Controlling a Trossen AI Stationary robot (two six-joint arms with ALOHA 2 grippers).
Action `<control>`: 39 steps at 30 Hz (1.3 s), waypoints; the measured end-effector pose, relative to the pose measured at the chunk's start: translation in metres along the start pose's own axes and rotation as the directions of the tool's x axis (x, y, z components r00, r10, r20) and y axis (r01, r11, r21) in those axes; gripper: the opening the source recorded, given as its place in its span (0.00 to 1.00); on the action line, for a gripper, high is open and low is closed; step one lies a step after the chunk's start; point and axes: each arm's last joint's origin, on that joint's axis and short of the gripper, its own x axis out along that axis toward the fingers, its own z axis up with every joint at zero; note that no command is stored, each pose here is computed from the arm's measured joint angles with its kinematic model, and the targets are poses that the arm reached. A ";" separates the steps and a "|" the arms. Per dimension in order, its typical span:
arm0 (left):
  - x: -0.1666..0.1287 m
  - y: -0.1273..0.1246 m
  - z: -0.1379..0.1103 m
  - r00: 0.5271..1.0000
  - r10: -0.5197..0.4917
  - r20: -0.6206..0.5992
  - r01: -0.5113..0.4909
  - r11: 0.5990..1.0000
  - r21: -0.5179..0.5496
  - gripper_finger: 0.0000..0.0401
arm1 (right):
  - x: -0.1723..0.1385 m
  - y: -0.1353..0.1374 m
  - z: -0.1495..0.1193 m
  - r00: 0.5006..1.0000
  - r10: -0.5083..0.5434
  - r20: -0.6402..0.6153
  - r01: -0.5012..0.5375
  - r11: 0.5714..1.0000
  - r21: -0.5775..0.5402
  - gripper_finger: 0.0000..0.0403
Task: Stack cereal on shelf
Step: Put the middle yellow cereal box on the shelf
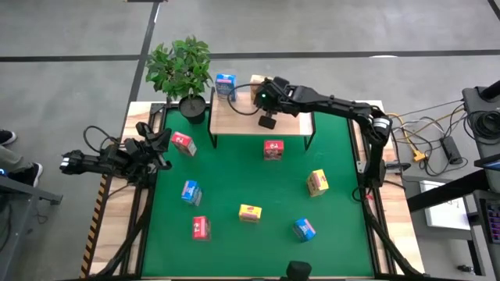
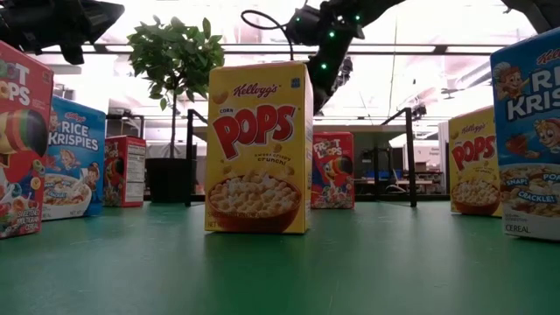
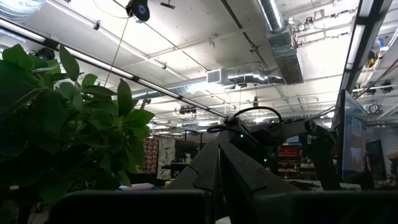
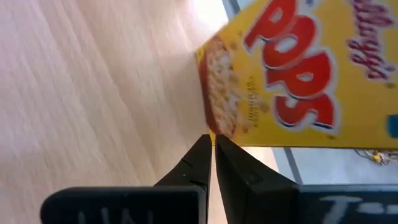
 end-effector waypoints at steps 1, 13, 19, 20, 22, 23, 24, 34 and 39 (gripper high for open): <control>0.000 0.000 0.000 1.000 0.000 0.000 0.000 1.000 0.000 0.00 | -0.001 -0.001 0.000 1.000 -0.003 0.004 0.003 1.000 0.002 0.03; 0.000 0.000 0.000 1.000 0.000 0.000 0.000 1.000 0.001 0.00 | -0.003 0.001 0.004 0.989 0.123 0.083 -0.125 0.992 0.018 0.03; 0.000 0.000 0.000 1.000 0.000 0.000 0.000 1.000 0.000 0.00 | -0.003 -0.003 0.009 0.987 0.090 0.133 -0.096 0.995 0.032 0.03; 0.000 0.000 0.000 1.000 0.000 0.000 0.000 1.000 -0.002 0.00 | -0.002 -0.005 0.009 0.991 0.059 0.120 -0.063 0.997 0.033 0.03; 0.000 0.000 0.000 1.000 0.000 -0.001 0.000 1.000 -0.008 0.00 | -0.001 -0.008 0.006 0.996 -0.007 0.084 0.005 1.000 0.023 0.03; 0.000 0.000 0.000 1.000 0.000 0.000 0.000 1.000 -0.009 0.00 | -0.001 -0.009 0.005 0.997 -0.026 0.066 0.025 1.000 0.015 0.03; 0.000 0.000 0.000 1.000 0.000 0.000 0.000 1.000 -0.009 0.00 | -0.001 -0.009 0.004 0.998 -0.033 0.052 0.033 0.999 0.008 0.03; 0.000 0.000 0.000 1.000 0.000 0.000 0.000 1.000 -0.010 0.00 | 0.000 -0.009 0.003 0.999 -0.023 0.044 0.023 1.000 0.007 0.03; 0.000 0.000 0.000 1.000 0.000 -0.001 0.000 1.000 -0.010 0.00 | -0.002 -0.004 0.004 0.998 0.010 0.056 -0.012 1.000 0.022 0.03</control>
